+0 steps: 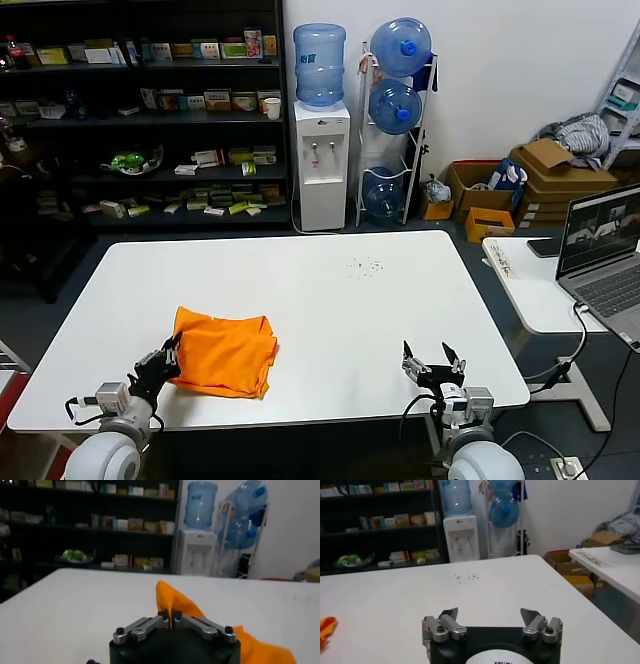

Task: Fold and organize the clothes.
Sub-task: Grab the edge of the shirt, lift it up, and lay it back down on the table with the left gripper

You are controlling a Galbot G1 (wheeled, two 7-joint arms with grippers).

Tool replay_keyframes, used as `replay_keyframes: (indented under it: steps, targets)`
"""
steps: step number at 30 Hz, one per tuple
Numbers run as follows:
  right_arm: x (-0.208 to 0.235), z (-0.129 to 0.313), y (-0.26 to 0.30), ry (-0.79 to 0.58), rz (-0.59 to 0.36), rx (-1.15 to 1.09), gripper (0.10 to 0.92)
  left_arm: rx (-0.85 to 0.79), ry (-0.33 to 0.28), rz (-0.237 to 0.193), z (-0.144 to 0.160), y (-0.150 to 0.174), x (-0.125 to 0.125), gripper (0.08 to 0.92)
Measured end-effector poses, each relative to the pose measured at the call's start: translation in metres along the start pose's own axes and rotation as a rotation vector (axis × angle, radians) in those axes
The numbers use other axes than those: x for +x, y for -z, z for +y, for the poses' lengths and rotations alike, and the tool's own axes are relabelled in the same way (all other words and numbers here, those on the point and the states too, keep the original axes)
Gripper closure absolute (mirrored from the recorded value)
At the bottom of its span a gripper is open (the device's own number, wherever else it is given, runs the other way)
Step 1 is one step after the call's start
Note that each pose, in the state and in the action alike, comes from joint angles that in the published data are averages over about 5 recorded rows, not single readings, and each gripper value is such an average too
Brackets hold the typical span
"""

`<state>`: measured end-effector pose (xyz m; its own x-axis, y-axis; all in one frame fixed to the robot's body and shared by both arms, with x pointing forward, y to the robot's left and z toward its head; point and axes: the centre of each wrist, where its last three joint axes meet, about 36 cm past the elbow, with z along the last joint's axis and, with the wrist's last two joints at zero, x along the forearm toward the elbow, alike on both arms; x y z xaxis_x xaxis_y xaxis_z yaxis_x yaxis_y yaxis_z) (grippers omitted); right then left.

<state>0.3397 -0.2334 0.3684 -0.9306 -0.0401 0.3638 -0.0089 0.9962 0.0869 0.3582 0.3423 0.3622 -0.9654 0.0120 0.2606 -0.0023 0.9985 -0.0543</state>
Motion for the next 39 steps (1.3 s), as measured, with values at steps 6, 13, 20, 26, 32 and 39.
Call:
replay_keyframes:
  steps: [6, 13, 20, 26, 32, 39]
  targets:
    - [-0.003, 0.003, 0.002, 0.016, -0.010, -0.004, 0.200, -0.108, 0.041, -0.033, 0.021, 0.035, 0.008, 0.888]
    - [-0.006, 0.003, 0.002, 0.024, -0.017, -0.006, 0.200, -0.301, 0.171, -0.003, 0.102, 0.055, 0.011, 0.888]
    - [-0.005, 0.002, 0.004, 0.026, -0.033, -0.006, 0.200, -0.361, 0.194, 0.019, 0.121, 0.065, 0.021, 0.888]
    - [-0.001, 0.001, 0.005, 0.037, -0.054, 0.005, 0.200, -0.194, 0.071, 0.010, 0.053, 0.067, 0.016, 0.888]
    - [0.003, -0.003, 0.004, 0.039, -0.081, 0.034, 0.200, 0.100, -0.078, 0.063, -0.044, 0.054, 0.000, 0.888]
    - [0.003, -0.012, 0.003, 0.036, -0.117, 0.063, 0.200, 0.304, -0.230, 0.136, -0.133, 0.046, -0.019, 0.780]
